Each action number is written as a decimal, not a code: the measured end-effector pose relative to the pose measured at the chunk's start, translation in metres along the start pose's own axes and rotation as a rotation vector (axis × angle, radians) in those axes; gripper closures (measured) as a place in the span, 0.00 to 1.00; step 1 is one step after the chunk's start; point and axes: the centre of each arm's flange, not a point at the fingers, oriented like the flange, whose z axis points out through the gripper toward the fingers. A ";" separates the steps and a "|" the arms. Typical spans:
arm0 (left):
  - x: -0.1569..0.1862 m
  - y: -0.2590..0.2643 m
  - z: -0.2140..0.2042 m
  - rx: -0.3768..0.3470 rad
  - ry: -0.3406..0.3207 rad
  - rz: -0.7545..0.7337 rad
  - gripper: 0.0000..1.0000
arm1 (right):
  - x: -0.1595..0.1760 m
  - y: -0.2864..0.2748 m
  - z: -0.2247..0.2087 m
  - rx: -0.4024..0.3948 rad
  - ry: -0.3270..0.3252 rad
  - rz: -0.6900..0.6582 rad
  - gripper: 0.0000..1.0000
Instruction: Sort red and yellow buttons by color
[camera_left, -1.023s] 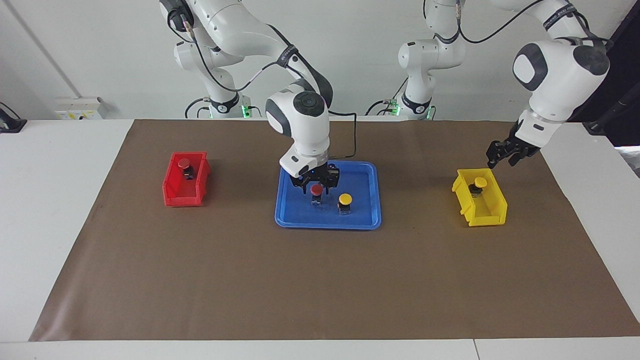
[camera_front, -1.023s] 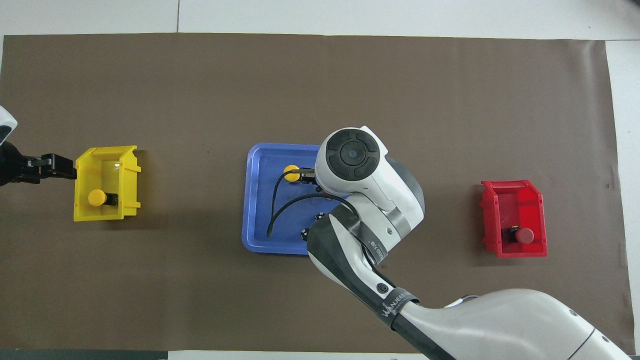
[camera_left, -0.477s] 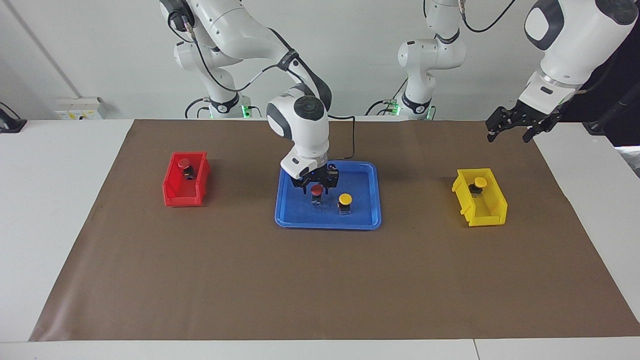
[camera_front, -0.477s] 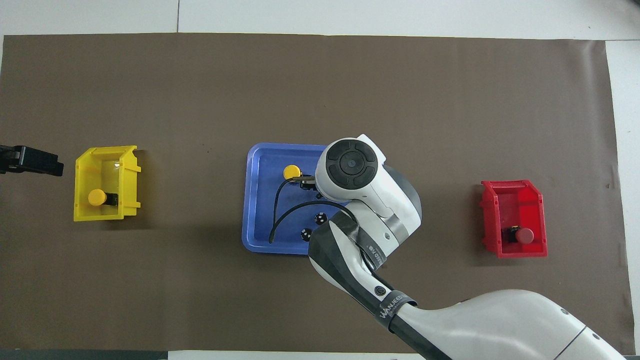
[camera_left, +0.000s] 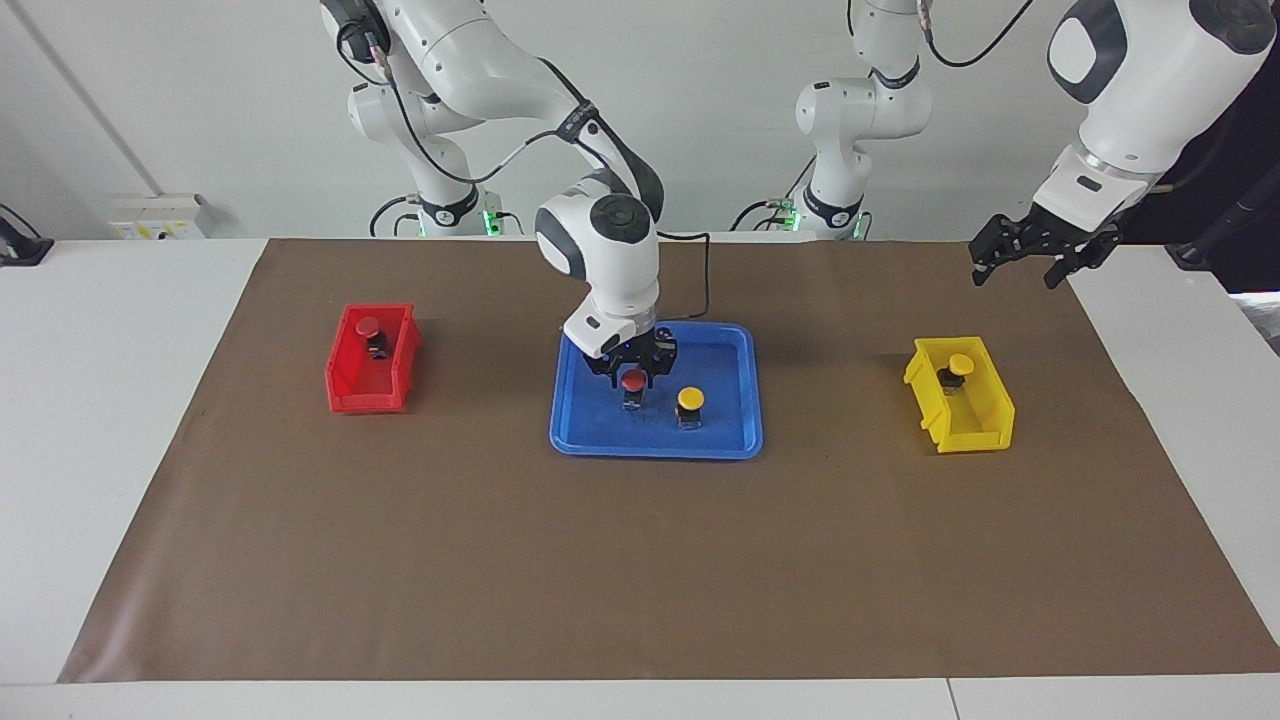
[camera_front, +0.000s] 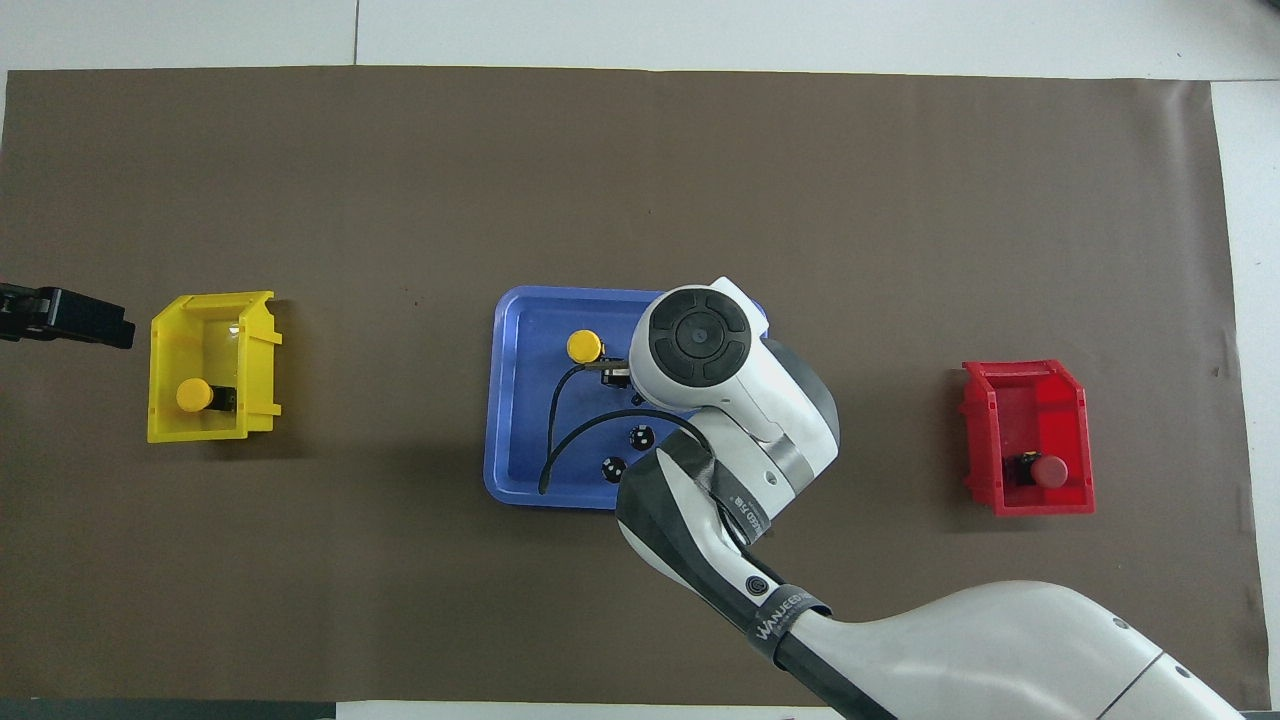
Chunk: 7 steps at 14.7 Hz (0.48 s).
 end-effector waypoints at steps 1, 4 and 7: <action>0.000 0.000 0.000 0.000 0.000 0.000 0.00 | 0.000 0.000 0.000 0.000 0.000 0.000 0.55; 0.000 0.000 0.000 0.000 0.000 0.000 0.00 | 0.004 0.002 -0.008 -0.004 0.002 0.006 0.59; 0.003 0.004 0.002 -0.005 0.009 -0.013 0.00 | 0.033 0.033 -0.059 -0.045 -0.003 -0.006 0.59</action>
